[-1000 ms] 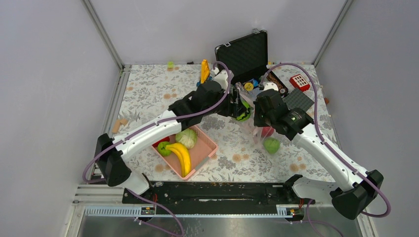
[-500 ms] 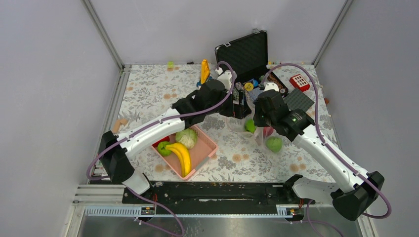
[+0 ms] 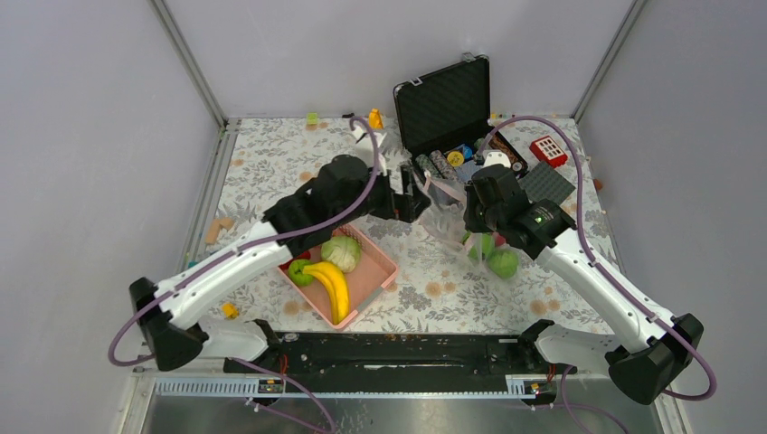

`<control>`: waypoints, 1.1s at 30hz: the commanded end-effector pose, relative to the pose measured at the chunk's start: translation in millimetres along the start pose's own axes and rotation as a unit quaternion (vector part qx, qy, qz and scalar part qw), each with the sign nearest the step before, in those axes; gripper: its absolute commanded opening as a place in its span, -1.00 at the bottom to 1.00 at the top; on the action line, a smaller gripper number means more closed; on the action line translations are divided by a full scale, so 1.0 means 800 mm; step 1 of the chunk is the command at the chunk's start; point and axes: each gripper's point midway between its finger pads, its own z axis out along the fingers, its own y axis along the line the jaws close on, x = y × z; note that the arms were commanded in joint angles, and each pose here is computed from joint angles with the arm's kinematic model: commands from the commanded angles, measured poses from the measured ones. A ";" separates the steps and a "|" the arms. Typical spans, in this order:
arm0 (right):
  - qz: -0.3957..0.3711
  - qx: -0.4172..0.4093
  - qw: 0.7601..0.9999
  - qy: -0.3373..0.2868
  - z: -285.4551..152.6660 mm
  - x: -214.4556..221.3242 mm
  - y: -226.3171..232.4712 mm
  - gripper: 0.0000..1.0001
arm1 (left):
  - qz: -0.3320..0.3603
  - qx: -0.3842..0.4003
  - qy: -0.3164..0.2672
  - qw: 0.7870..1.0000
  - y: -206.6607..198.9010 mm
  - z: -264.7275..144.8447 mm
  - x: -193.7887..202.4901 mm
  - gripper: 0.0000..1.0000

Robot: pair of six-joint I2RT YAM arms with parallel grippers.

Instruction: Place the food in the zip-top bag and seal the zipper

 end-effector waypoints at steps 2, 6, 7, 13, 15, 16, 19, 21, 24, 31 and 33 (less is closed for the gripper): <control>0.001 0.002 1.000 -0.025 -0.005 -0.013 -0.003 -0.62 | -0.030 -0.119 -0.021 0.992 0.072 -0.047 0.013 0.97; 0.001 0.000 1.000 -0.022 -0.001 -0.011 -0.002 -0.62 | -0.079 -0.181 0.002 0.980 0.127 -0.064 0.050 0.98; 0.002 0.000 1.000 -0.020 0.001 -0.011 -0.001 -0.62 | -0.094 -0.192 0.009 0.977 0.138 -0.067 0.058 0.98; -0.001 0.001 1.000 -0.015 0.003 -0.009 -0.001 -0.62 | -0.124 -0.257 0.032 0.958 0.183 -0.080 0.090 0.98; -0.003 0.000 1.000 -0.013 0.003 -0.008 0.000 -0.62 | -0.122 -0.285 0.037 0.950 0.199 -0.085 0.097 0.97; -0.004 -0.001 1.000 -0.012 0.003 -0.008 0.000 -0.62 | -0.124 -0.299 0.039 0.945 0.206 -0.087 0.101 0.98; -0.002 0.004 1.000 -0.014 0.005 -0.008 -0.002 -0.62 | -0.135 -0.324 0.052 0.935 0.223 -0.090 0.114 0.98; -0.004 0.005 1.000 -0.013 0.006 -0.008 -0.002 -0.62 | -0.135 -0.337 0.066 0.929 0.234 -0.088 0.127 0.98; -0.005 0.003 1.000 -0.011 0.006 -0.007 -0.001 -0.62 | -0.128 -0.351 0.085 0.924 0.249 -0.082 0.138 0.97; -0.005 0.002 1.000 -0.008 0.006 -0.005 -0.001 -0.62 | -0.117 -0.362 0.130 0.915 0.272 -0.062 0.161 0.97; -0.005 0.006 1.000 -0.011 0.006 -0.007 -0.002 -0.62 | -0.113 -0.367 0.153 0.910 0.276 -0.058 0.174 0.98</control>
